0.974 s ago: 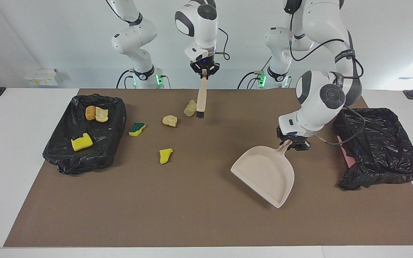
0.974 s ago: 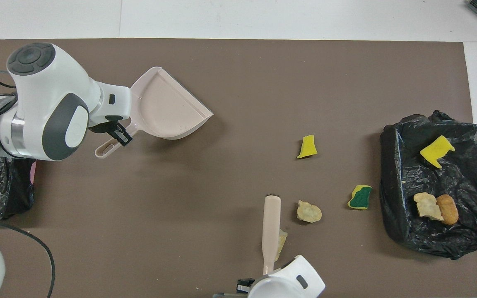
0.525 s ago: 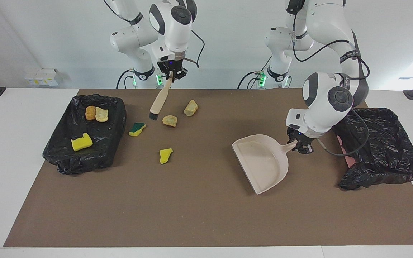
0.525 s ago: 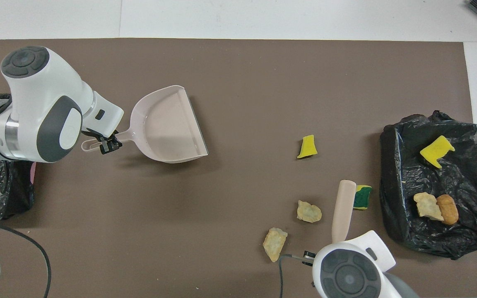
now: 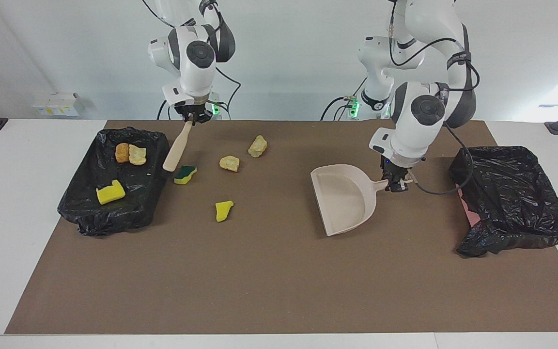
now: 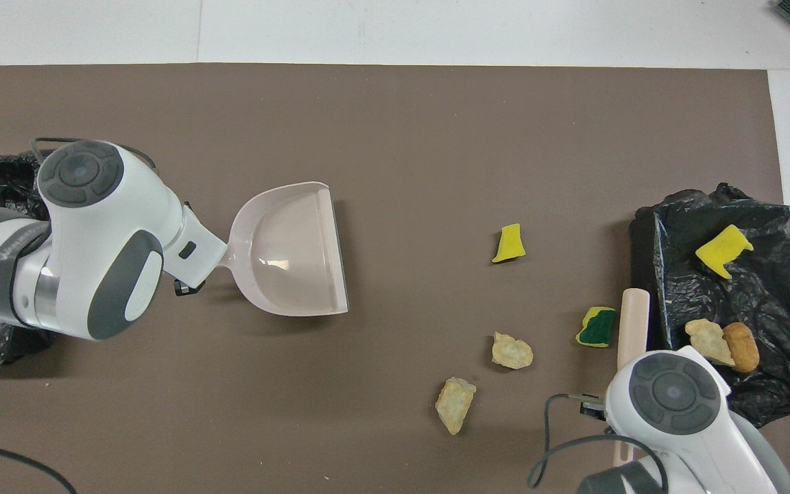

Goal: Sweep and dump trash in bin
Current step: 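Position the dustpan with the left gripper while the right gripper grasps the brush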

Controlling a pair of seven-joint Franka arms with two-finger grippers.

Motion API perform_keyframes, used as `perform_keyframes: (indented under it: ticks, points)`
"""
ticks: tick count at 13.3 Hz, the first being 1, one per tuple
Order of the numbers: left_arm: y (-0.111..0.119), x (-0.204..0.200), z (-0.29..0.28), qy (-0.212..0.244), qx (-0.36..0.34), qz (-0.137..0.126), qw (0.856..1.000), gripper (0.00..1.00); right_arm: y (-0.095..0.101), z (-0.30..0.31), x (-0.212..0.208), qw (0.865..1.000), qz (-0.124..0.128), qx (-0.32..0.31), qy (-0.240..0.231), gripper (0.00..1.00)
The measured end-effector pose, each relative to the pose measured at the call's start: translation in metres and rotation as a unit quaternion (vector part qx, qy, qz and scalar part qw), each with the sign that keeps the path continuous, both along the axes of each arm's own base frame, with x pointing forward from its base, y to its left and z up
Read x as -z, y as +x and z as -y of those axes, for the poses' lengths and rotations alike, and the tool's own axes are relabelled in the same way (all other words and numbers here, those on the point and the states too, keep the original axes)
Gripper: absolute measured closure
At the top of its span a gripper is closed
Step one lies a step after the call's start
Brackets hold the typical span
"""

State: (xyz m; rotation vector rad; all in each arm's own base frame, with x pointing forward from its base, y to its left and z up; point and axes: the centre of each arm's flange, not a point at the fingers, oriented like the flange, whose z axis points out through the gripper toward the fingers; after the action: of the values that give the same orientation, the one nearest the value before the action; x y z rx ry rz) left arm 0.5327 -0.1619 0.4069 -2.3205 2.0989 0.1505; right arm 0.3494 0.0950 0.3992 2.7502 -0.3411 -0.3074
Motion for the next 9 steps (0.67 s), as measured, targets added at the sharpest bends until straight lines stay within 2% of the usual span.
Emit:
perform_keyframes:
  ticks: [2,4,6,9]
  points:
    - [-0.029,0.003,-0.006,0.002,0.006,0.007,1.000,0.69,-0.002,0.006,0.012,1.000,0.000,-0.011,-0.003,0.74]
    - [-0.047,0.002,-0.001,0.011,0.018,0.010,1.000,0.69,-0.006,0.007,0.029,1.000,-0.004,-0.025,-0.014,0.74]
    - [-0.063,0.004,0.019,0.028,0.018,0.016,0.999,0.69,-0.009,0.010,0.042,0.999,-0.006,-0.037,-0.024,0.74]
    - [-0.101,0.007,0.062,0.066,0.020,0.035,0.997,0.69,-0.010,0.013,0.045,0.998,-0.018,-0.063,-0.021,0.74]
